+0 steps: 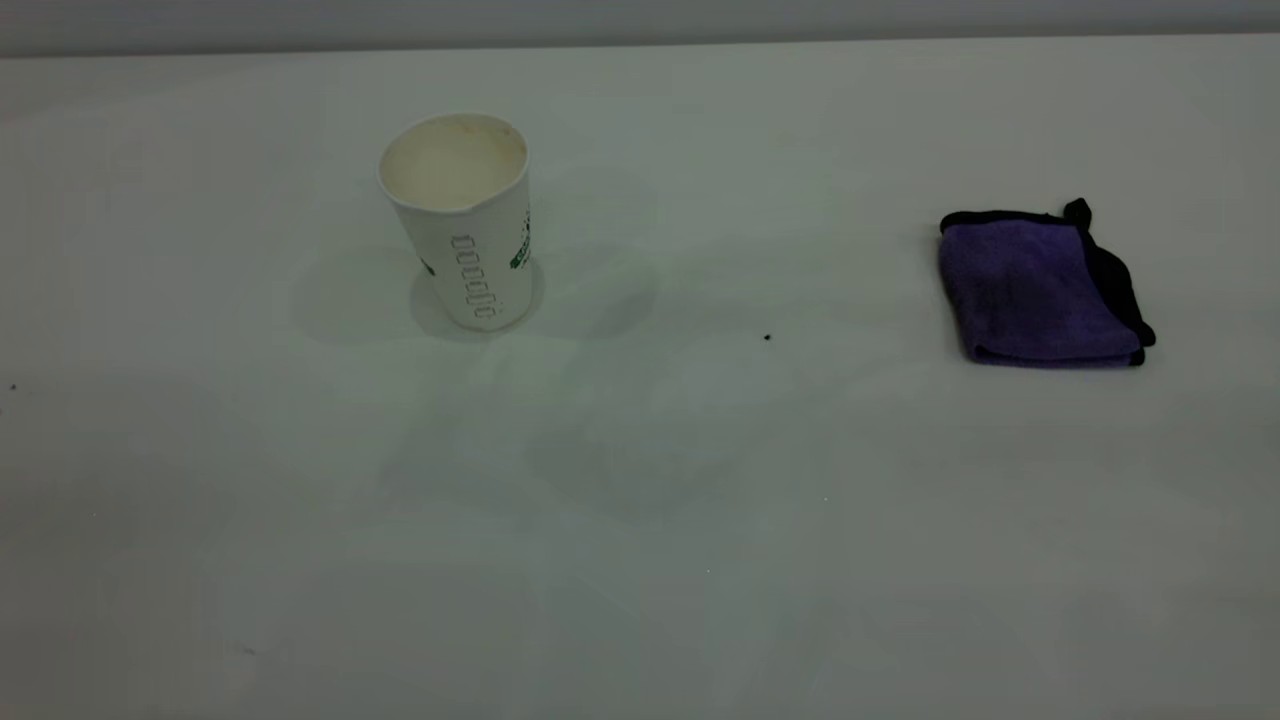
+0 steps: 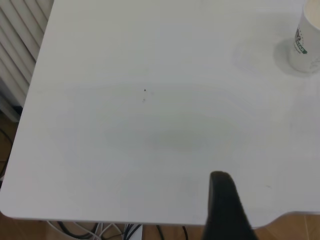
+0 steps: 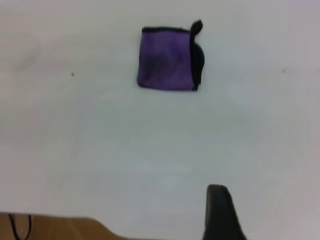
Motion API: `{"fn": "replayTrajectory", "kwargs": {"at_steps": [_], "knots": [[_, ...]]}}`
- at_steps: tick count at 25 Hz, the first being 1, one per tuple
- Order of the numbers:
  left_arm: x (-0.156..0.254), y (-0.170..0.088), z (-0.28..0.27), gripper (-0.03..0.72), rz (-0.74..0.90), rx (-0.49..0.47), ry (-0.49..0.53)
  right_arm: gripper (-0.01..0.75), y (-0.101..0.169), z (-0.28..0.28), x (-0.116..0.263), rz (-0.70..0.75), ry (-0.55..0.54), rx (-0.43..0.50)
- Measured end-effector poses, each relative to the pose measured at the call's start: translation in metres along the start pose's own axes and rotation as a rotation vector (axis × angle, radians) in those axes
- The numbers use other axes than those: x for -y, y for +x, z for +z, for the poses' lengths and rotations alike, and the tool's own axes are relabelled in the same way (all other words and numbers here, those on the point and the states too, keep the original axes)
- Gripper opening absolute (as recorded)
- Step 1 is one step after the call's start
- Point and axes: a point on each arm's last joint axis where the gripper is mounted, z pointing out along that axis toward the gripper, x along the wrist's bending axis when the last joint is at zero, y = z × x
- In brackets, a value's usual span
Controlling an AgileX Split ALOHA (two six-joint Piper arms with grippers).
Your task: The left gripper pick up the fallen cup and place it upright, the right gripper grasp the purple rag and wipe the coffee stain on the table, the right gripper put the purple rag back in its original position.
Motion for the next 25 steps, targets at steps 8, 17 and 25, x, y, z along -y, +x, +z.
{"fn": "replayTrajectory", "kwargs": {"at_steps": [8,17,25], "knots": [[0.000,0.000,0.000,0.504,0.000,0.000,0.000,0.520,0.000,-0.016,0.012,-0.004,-0.129,-0.008],[0.000,0.000,0.000,0.503,0.000,0.000,0.000,0.520,0.000,-0.018,0.015,-0.005,-0.151,-0.010],[0.000,0.000,0.000,0.503,0.000,0.000,0.000,0.520,0.000,-0.018,0.015,-0.005,-0.150,-0.010]]}}
